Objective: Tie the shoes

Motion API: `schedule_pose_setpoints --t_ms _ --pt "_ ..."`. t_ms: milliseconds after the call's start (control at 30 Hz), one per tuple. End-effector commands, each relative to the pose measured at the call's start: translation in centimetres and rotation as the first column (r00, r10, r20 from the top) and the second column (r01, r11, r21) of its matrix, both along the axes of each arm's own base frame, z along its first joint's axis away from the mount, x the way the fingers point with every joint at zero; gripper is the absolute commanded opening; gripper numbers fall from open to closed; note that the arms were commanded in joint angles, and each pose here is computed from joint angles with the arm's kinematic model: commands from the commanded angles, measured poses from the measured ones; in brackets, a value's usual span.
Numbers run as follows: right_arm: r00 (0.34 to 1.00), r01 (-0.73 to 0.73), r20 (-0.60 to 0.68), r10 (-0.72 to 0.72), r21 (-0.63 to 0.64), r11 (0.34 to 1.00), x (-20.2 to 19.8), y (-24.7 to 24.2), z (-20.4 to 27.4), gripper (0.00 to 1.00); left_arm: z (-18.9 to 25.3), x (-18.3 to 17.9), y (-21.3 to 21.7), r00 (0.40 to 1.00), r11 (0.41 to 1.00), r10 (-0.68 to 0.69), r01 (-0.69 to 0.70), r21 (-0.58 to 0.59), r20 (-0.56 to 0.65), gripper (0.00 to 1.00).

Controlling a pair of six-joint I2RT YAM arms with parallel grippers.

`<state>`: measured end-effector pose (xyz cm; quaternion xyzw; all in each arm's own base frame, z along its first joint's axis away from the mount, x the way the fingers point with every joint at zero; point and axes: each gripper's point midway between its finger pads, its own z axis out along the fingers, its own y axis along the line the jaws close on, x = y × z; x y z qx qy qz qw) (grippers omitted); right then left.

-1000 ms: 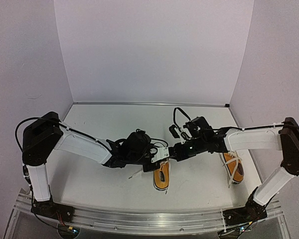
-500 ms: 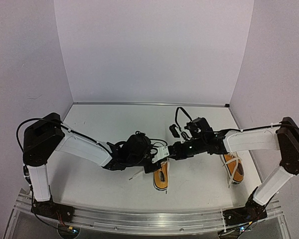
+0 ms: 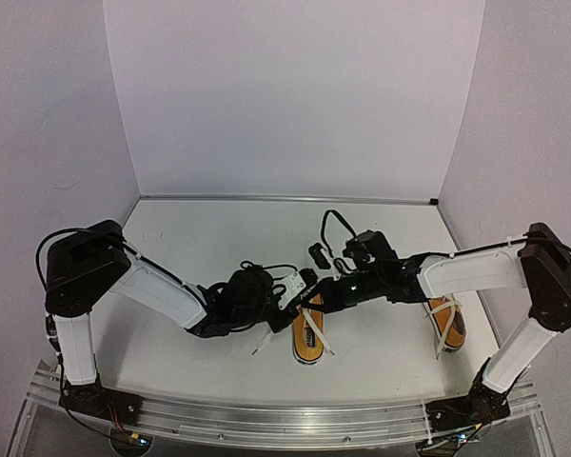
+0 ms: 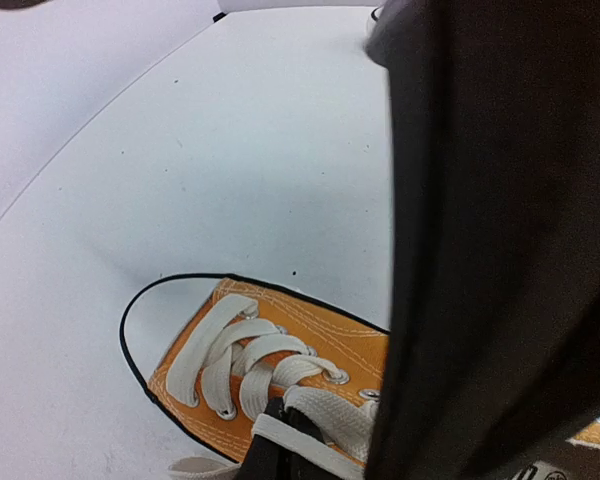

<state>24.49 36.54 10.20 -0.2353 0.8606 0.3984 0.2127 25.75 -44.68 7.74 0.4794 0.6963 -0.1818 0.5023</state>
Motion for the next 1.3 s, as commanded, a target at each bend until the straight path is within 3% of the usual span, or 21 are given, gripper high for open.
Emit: schedule_pose_setpoints --t_ms 0,433,667,1000,1100,1267 --pt "0.996 -0.094 -0.001 0.095 0.062 0.994 -2.1 1.5 1.5 0.00 0.5 2.1 1.0 0.990 0.980 0.134 -0.138 -0.142 -0.036 0.00" --pt "0.996 -0.084 -0.015 0.084 0.028 0.996 -1.8 1.3 0.5 0.03 0.4 -0.9 0.1 0.999 0.968 -0.031 0.036 -0.248 0.023 0.00" --pt "0.998 -0.062 0.017 0.062 0.000 0.998 -1.7 0.3 1.4 0.26 1.1 -1.5 -0.3 0.994 0.947 -0.078 0.097 -0.306 0.074 0.00" --pt "0.992 0.014 0.127 -0.018 0.032 0.999 -0.1 -1.9 6.1 0.46 1.4 -1.5 -0.5 0.991 0.947 -0.082 0.110 -0.300 0.104 0.00" --pt "0.987 0.072 0.146 -0.073 0.009 0.997 1.0 -2.9 6.5 0.44 1.4 -1.8 -0.7 0.989 0.945 -0.103 0.129 -0.299 0.103 0.00" --pt "0.985 0.152 0.104 -0.136 -0.163 0.975 2.6 -4.3 2.4 0.26 1.3 -2.1 -0.8 0.987 0.944 -0.124 0.150 -0.294 0.104 0.00"
